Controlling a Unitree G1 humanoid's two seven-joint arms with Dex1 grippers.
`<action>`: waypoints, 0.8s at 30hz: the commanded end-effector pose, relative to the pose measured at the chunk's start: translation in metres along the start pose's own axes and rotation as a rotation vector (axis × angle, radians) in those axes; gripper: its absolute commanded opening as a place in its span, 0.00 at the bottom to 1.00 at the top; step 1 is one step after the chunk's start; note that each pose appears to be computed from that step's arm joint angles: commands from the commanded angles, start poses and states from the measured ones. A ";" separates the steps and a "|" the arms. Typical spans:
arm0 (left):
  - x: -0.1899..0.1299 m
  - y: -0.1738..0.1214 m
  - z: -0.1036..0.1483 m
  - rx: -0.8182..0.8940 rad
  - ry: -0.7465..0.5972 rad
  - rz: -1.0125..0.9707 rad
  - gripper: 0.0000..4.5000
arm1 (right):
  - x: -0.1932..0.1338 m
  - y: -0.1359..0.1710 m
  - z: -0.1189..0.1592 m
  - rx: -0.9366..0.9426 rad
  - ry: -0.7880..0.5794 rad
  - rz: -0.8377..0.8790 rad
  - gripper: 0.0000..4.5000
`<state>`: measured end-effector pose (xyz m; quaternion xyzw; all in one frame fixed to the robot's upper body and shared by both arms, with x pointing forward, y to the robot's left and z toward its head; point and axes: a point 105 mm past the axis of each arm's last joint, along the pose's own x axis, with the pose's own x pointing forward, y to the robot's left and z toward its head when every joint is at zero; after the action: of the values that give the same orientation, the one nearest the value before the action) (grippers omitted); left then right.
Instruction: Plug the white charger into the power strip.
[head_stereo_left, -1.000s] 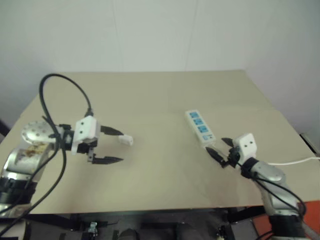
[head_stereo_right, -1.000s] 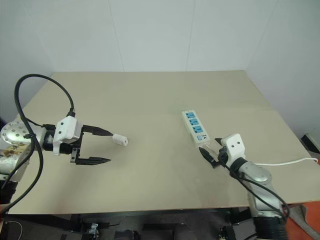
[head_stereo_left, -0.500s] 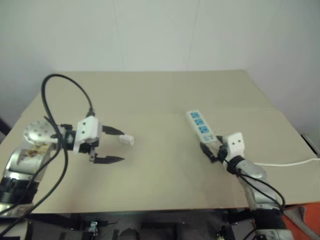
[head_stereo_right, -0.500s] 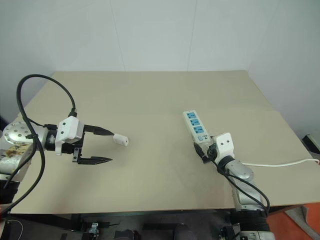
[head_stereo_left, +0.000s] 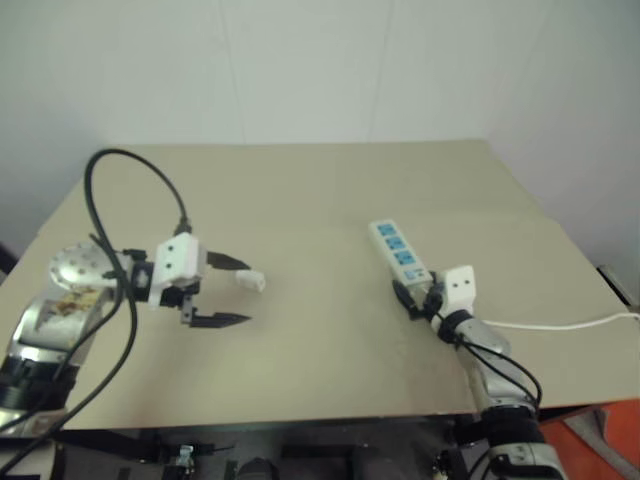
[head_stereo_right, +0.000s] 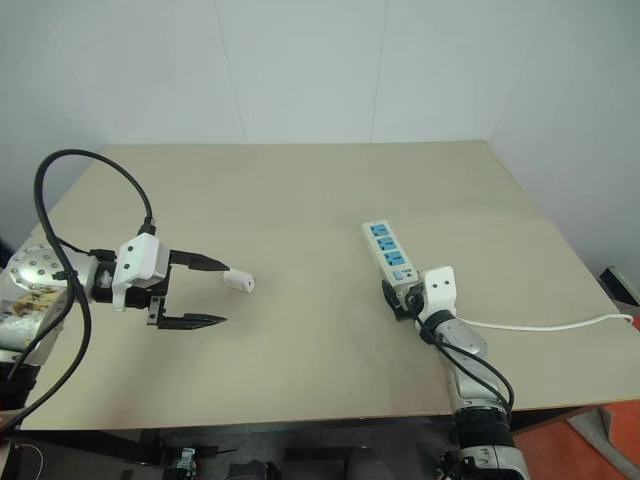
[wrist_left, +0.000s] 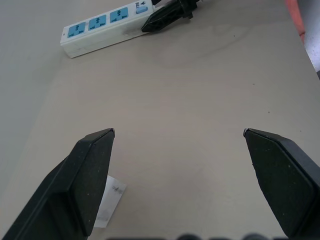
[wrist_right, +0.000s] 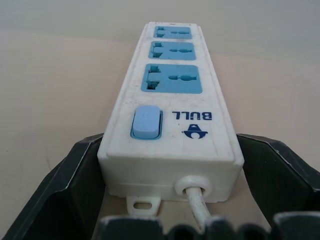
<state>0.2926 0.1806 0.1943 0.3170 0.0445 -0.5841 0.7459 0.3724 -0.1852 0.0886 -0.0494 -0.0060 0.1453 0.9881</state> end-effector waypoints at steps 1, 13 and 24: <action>0.000 0.002 0.009 0.032 -0.022 0.010 1.00 | 0.000 0.002 0.001 -0.008 -0.017 0.002 0.96; 0.003 0.004 0.008 0.049 -0.005 0.024 1.00 | -0.004 0.001 0.000 -0.056 -0.033 0.062 0.76; 0.017 0.060 0.012 0.225 0.272 -0.103 1.00 | -0.054 -0.008 0.001 -0.165 0.070 0.627 0.76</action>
<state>0.3383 0.1658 0.2206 0.4443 0.0761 -0.5863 0.6731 0.3317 -0.2158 0.0892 -0.1262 0.0310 0.3844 0.9140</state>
